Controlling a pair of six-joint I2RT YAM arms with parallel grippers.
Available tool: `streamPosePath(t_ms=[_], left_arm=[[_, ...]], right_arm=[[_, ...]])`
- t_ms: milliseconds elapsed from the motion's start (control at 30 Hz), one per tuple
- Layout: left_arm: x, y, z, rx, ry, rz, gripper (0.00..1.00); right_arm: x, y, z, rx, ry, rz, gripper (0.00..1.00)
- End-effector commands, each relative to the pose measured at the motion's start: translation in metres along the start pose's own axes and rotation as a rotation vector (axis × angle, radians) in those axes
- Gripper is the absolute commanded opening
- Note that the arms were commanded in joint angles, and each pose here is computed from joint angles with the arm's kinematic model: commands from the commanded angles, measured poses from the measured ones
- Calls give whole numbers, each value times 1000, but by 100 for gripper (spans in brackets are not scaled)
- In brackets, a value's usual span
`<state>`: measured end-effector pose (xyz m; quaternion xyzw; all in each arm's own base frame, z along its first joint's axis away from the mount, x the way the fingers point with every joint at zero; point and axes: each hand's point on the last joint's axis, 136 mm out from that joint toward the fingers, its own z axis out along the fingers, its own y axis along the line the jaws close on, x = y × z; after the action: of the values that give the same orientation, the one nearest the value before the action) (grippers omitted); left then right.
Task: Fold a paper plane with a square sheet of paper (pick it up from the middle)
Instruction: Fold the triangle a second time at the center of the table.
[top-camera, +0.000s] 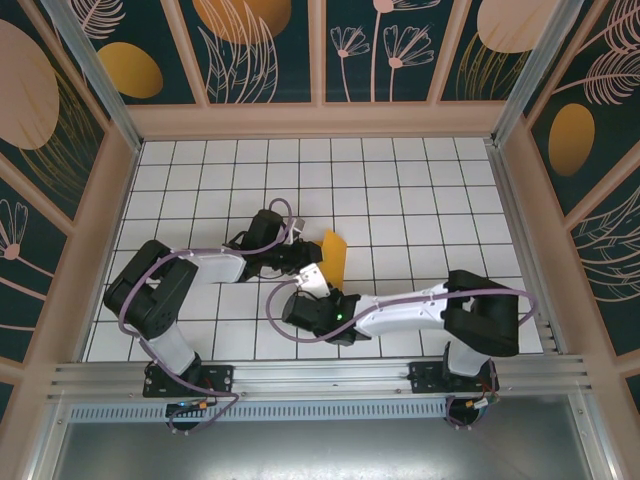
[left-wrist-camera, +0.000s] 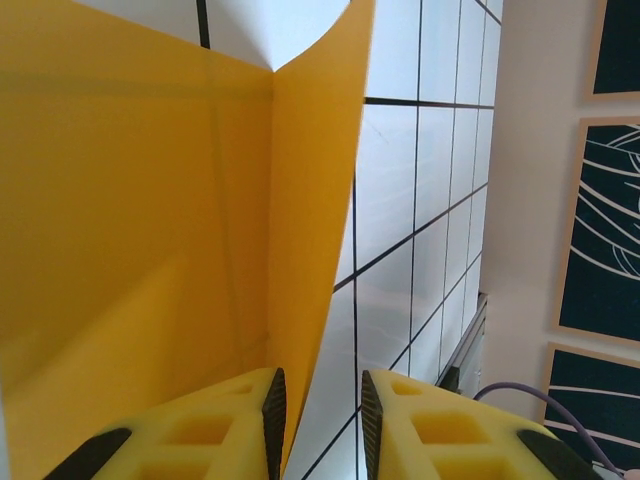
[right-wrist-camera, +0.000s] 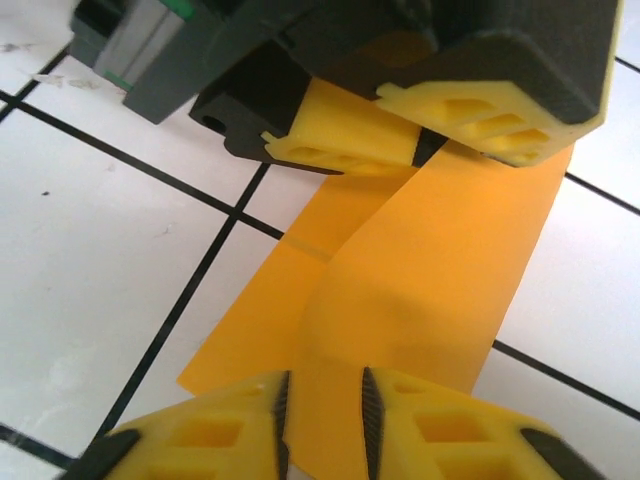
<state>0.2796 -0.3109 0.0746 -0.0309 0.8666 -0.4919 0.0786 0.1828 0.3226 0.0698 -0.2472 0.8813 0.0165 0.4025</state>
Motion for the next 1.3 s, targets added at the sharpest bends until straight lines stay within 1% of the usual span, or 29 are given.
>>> streamPosePath(t_ms=[0,100,200,233,267,367,400,433,533,633,800,900,1033,1133,1267], left_arm=[[-3,-4,-6,-7,-19,10,29],[-4,-4,-7,-14,-29,11,30],[-8,-1,-13,-49,-65,11,33],[-10,0,-15,-66,-84,13,37],[-11,3,-18,-86,-101,11,41],[-17,12,-29,-159,-166,-2,42],[-18,16,-33,-184,-190,-8,44],[-20,19,-38,-206,-213,-13,45],[-21,27,-51,-256,-274,-31,45],[-15,29,-59,-247,-296,-47,39],[6,26,-60,-188,-254,-43,28],[20,24,-52,-168,-196,-30,25],[38,27,-35,-181,-127,-19,23],[44,24,-23,-179,-93,-3,22],[49,26,-9,-208,-61,1,20]], right_arm=[[-11,-6,-7,-46,-26,61,19],[-11,-7,-7,-83,-16,65,7],[-10,-1,-5,-160,1,76,1],[-10,0,-5,-186,6,89,0],[-10,1,-5,-212,10,101,0],[-14,2,-6,-326,16,159,0],[-16,3,-7,-379,19,182,0],[-17,4,-8,-432,24,208,0],[-18,-5,-9,-501,19,272,0],[-21,-16,-11,-560,4,335,0],[-18,-30,-12,-628,-10,411,0],[-14,-35,-9,-658,0,442,0],[-9,-43,-3,-660,18,473,0],[-6,-47,1,-668,28,490,0],[-3,-51,8,-668,51,506,0]])
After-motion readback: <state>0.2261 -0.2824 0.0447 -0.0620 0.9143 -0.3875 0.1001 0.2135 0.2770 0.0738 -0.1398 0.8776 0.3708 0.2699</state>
